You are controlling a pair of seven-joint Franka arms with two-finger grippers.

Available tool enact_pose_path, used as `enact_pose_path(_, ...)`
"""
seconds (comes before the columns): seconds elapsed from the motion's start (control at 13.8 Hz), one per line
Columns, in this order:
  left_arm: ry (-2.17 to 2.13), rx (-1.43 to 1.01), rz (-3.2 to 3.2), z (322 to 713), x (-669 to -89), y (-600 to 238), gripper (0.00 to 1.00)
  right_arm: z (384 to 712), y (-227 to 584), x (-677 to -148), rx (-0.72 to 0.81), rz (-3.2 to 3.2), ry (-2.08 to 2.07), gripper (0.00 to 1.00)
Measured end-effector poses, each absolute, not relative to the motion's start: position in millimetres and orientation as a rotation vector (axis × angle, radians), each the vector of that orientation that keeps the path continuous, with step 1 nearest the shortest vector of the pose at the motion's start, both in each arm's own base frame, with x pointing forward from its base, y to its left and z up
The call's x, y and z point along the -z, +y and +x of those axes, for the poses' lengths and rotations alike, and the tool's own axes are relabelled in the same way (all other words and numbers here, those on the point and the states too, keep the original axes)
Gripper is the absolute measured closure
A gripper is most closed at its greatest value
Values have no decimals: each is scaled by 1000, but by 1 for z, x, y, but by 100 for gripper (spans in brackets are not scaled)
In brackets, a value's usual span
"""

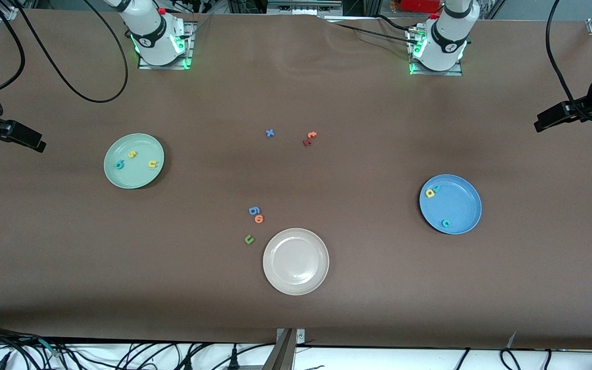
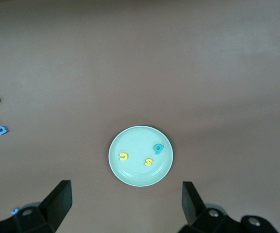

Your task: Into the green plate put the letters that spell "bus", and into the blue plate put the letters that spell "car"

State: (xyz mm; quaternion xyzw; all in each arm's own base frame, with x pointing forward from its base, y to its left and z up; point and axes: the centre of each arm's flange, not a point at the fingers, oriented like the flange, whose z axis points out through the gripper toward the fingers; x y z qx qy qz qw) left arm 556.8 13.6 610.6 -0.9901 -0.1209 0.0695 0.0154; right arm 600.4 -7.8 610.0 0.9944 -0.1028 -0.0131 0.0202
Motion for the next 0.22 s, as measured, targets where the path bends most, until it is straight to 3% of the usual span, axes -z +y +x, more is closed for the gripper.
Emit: enact_pose_path(0.22,-370,-216,-3081,557,-611,11,0,600,-8,-610,40,3085,-327,0)
